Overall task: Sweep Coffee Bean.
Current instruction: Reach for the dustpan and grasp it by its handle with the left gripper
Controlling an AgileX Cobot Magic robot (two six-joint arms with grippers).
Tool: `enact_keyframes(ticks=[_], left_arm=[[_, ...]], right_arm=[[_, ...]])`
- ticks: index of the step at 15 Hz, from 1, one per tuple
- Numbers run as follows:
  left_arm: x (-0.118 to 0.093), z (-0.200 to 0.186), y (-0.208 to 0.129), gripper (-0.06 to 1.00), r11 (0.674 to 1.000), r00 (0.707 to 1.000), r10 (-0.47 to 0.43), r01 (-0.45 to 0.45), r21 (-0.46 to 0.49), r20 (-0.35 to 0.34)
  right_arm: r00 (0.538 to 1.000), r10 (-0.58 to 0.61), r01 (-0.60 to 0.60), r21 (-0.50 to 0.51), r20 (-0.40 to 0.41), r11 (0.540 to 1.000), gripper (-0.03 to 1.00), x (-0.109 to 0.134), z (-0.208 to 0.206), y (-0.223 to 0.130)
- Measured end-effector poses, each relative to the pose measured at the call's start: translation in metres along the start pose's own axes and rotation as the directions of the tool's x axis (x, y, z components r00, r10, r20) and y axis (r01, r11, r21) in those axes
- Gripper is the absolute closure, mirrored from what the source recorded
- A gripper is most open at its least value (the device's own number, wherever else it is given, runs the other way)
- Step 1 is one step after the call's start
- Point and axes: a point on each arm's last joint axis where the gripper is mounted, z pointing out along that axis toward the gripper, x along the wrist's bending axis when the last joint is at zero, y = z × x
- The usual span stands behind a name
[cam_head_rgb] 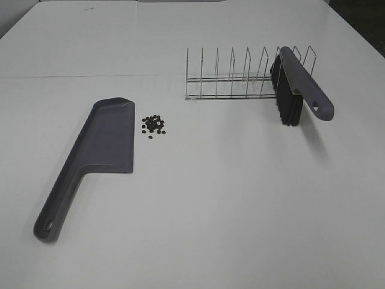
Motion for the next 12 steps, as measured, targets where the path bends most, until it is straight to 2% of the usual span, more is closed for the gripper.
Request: enact_keyframes(ticks=[12], left_arm=[[0.0,0.0,0.0,0.3,1.0,1.0,0.0,0.0,0.0,0.0]], right_arm=[[1.0,0.0,0.0,0.0,0.0,1.0,0.32,0.0,0.0,0.0]])
